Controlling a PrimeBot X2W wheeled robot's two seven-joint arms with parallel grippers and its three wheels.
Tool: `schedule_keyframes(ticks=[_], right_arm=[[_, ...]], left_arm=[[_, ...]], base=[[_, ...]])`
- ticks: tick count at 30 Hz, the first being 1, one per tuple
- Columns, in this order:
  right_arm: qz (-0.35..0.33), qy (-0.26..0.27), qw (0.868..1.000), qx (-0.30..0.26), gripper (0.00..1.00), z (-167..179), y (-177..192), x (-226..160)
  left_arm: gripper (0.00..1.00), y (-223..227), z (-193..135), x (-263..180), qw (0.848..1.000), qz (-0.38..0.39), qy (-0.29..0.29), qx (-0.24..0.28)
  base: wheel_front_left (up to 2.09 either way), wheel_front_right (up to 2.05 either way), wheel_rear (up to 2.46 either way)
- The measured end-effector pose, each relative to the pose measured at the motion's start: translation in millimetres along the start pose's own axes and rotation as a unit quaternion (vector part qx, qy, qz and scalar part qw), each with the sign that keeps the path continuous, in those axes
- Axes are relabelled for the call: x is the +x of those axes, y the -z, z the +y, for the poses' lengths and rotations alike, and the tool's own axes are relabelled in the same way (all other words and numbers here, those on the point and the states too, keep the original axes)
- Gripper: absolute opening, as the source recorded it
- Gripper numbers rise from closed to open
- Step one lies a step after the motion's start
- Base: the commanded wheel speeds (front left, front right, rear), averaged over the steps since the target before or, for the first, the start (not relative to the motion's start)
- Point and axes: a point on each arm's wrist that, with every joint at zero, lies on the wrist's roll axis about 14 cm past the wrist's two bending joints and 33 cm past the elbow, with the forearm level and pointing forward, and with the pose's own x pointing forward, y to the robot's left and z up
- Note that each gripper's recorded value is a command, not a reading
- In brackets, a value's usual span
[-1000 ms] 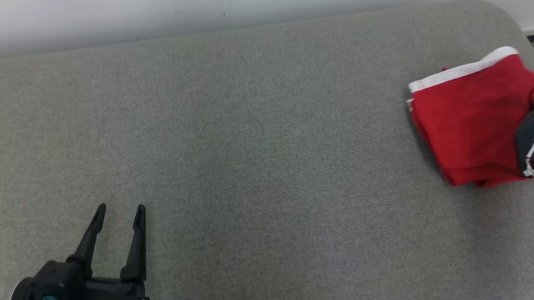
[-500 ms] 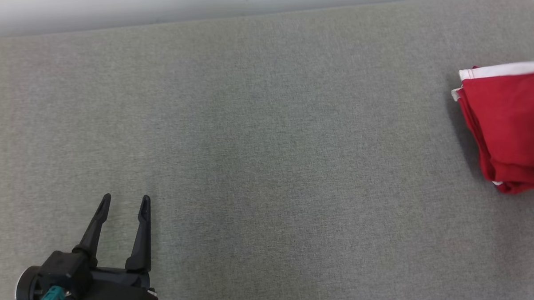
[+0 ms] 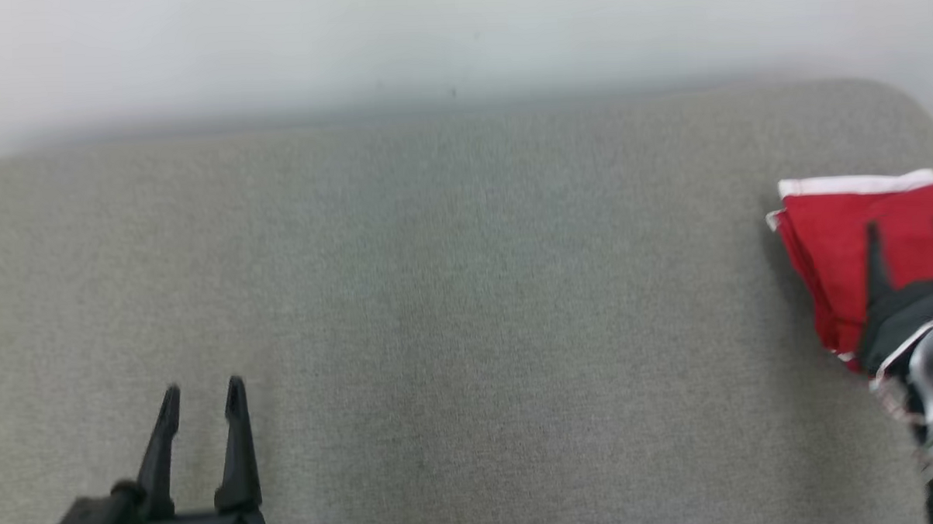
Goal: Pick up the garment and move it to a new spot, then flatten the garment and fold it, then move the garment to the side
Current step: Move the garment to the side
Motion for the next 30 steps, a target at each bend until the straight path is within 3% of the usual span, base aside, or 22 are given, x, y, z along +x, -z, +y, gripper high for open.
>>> schedule_keyframes(ticks=[6,13,18,30], right_arm=[[-0.054,-0.057,0.994,0.072,1.00,44.6,-14.9,-44.1],[-0.104,-0.082,0.977,0.165,1.00,70.4,-23.0,-94.0],[-0.079,-0.108,0.976,0.170,1.00,90.7,-7.5,-118.2],[-0.063,-0.097,0.977,0.180,1.00,87.4,13.7,-144.5]], left_arm=[[1.00,-19.6,8.7,-23.3,0.999,-0.030,-0.037,-0.012],[1.00,-19.1,15.1,-50.5,0.998,-0.029,-0.048,-0.007],[1.00,4.8,26.3,-69.9,0.998,0.012,-0.062,0.012],[1.00,11.7,41.7,-85.7,0.995,0.030,-0.079,0.052]], base=[[0.00,0.00,0.00],[0.00,0.00,0.00],[0.00,0.00,0.00],[0.00,0.00,0.00]])
